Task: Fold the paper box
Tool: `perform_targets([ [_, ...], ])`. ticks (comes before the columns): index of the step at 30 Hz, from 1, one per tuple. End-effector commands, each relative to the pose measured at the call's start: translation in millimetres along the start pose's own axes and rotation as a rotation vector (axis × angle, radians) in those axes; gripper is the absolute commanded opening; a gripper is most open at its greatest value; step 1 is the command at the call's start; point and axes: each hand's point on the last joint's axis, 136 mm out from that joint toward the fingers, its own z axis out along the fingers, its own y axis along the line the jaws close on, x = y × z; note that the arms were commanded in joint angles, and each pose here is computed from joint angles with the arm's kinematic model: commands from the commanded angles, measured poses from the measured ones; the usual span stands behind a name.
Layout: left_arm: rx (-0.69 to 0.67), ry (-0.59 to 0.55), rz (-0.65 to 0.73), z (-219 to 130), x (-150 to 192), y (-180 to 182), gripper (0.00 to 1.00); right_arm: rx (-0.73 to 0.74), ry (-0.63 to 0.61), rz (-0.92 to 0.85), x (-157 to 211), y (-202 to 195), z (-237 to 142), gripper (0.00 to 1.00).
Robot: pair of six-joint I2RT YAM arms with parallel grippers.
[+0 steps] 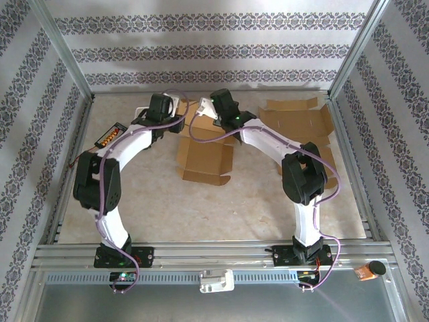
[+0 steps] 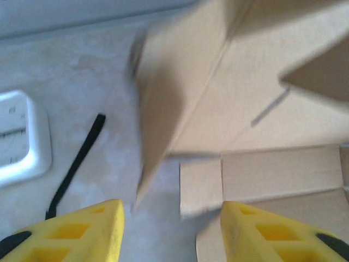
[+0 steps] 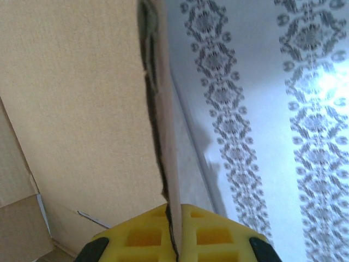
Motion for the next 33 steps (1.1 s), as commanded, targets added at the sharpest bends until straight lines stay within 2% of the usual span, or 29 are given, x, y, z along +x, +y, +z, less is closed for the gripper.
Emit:
perform_targets([
  [1,0.053,-0.104,-0.080,-31.7,-10.1,-5.6,0.51,0.102,0.174,0.048,34.7,-14.8,-14.3,0.00],
  [4,0.197,-0.182,0.002,-45.3,-10.7,-29.8,0.55,0.067,0.153,0.046,32.8,-1.8,-18.9,0.00],
  [6,0.328,-0.242,0.103,-51.1,-16.2,-53.4,0.57,0.034,0.122,0.059,30.2,4.7,-21.4,0.00],
  [10,0.409,-0.311,0.261,-35.1,-24.1,-69.9,0.58,0.001,0.082,0.075,26.4,9.2,-26.2,0.00],
  [12,0.489,-0.376,0.394,-28.4,-24.2,-87.5,0.60,-0.003,0.079,0.080,27.2,10.5,-26.8,0.00],
  [15,0.495,-0.488,0.418,-21.3,-35.0,-91.4,0.64,-0.006,0.080,0.079,28.9,12.5,-28.0,0.00],
  [22,0.468,-0.559,0.452,-8.1,-44.0,-90.8,0.67,-0.015,0.072,0.082,31.9,15.2,-31.9,0.00],
  [30,0.429,-0.558,0.551,-5.0,-39.7,-98.3,0.69,-0.016,0.048,0.106,28.5,10.2,-35.7,0.00],
  [33,0.443,-0.535,0.559,-1.4,-36.0,-102.5,0.65,-0.011,0.045,0.115,27.9,7.7,-36.3,0.00],
])
